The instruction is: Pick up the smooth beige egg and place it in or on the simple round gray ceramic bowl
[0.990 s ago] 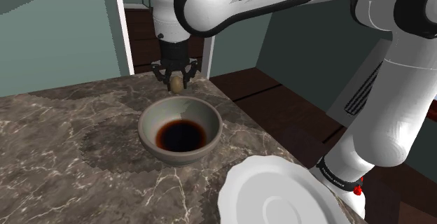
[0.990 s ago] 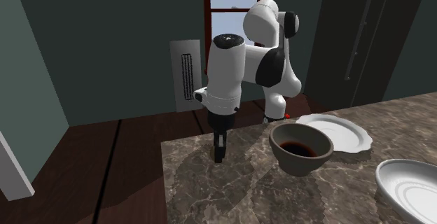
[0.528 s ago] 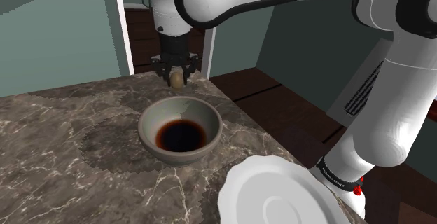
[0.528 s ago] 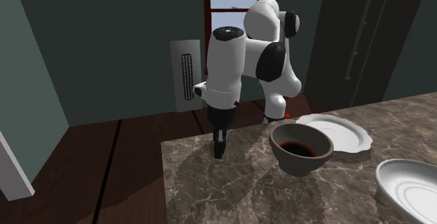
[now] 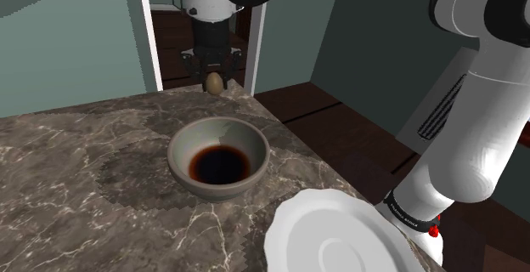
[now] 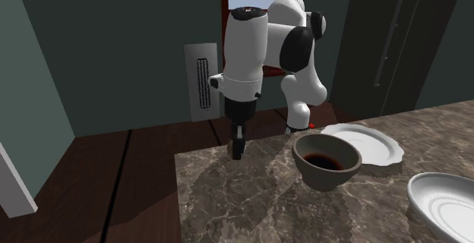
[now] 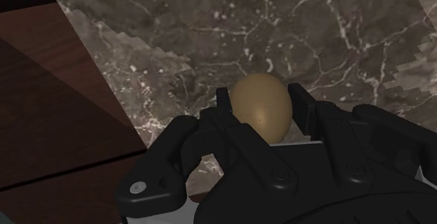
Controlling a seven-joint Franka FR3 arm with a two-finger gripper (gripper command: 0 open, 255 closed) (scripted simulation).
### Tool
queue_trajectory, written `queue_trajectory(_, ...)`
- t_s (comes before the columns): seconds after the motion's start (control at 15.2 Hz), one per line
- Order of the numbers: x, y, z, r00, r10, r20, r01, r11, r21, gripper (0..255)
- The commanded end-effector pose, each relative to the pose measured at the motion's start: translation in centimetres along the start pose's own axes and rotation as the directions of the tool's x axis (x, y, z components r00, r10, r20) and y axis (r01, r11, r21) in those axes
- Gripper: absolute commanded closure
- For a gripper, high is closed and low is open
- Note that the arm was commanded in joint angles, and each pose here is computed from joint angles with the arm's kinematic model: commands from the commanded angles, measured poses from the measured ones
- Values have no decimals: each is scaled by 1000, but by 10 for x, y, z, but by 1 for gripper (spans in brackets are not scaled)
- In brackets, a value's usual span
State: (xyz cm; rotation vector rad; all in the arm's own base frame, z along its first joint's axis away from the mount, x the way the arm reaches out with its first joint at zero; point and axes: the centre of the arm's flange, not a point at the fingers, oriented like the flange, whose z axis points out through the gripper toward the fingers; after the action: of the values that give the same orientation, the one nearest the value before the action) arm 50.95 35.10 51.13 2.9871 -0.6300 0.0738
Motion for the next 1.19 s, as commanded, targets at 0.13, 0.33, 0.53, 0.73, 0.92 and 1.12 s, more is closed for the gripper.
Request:
queue_trajectory(0.13, 1, 2, -21, 1000, 0, 0, 0, 1000, 0, 255)
queue_trajectory(0.33, 2, 3, -37, 1000, 0, 0, 0, 1000, 0, 255)
queue_trajectory(0.53, 3, 4, -53, 1000, 0, 0, 0, 1000, 0, 255)
queue_trajectory(0.73, 4, 5, -69, 1000, 0, 0, 0, 1000, 0, 255)
queue_trajectory(0.92, 5, 7, -85, 1000, 0, 0, 0, 1000, 0, 255)
queue_trajectory(1.12, 6, 8, -100, 1000, 0, 0, 0, 1000, 0, 255)
